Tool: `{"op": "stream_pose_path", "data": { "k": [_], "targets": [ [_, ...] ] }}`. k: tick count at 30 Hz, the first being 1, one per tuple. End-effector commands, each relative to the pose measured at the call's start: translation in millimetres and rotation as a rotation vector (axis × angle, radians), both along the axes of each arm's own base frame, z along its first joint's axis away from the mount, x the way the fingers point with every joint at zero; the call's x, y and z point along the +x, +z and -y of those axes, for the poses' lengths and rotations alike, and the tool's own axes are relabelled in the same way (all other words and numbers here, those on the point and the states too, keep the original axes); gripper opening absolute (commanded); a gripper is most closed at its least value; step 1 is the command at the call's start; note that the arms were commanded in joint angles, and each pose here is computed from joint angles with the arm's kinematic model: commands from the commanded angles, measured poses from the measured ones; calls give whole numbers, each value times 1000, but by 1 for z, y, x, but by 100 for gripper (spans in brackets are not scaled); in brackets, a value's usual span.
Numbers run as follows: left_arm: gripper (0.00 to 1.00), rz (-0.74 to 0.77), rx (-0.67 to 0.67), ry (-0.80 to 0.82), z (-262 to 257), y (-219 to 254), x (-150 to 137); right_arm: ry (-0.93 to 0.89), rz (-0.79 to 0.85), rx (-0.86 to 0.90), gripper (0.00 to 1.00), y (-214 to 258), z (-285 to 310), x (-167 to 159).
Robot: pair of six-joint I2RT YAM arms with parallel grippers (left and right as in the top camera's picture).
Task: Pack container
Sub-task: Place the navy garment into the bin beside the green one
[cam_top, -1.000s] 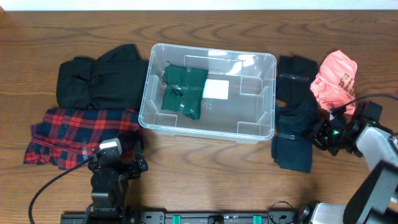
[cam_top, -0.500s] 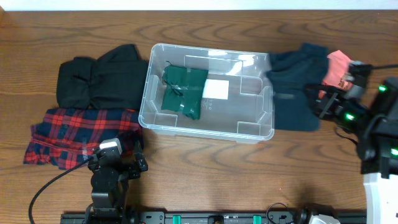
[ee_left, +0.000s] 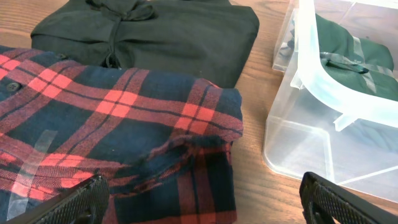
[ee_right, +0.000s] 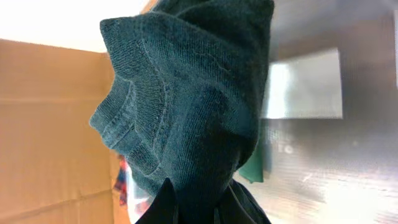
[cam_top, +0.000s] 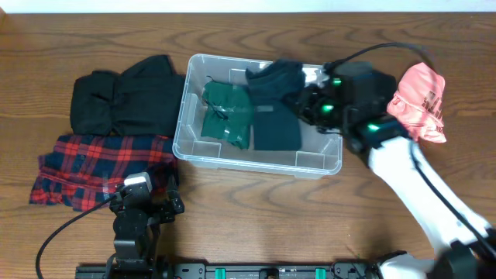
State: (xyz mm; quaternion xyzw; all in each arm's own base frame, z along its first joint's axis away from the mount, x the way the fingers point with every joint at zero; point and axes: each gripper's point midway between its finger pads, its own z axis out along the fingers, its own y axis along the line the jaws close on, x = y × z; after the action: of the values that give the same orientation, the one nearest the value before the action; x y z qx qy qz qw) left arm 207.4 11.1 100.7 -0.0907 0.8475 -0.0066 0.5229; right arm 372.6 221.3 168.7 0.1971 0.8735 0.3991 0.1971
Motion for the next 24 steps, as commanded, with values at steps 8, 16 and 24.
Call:
{"op": "stream_pose_path", "data": {
  "k": [8,16,24],
  "targets": [
    [98,-7,14,3,-2,-5,0,-129,-151,-51,26,-70,-11,13],
    [98,-7,14,3,-2,-5,0,43,133,-189,52,-36,28,41],
    [98,-7,14,3,-2,-5,0,38,332,-193,58,58,110,20]
  ]
}}
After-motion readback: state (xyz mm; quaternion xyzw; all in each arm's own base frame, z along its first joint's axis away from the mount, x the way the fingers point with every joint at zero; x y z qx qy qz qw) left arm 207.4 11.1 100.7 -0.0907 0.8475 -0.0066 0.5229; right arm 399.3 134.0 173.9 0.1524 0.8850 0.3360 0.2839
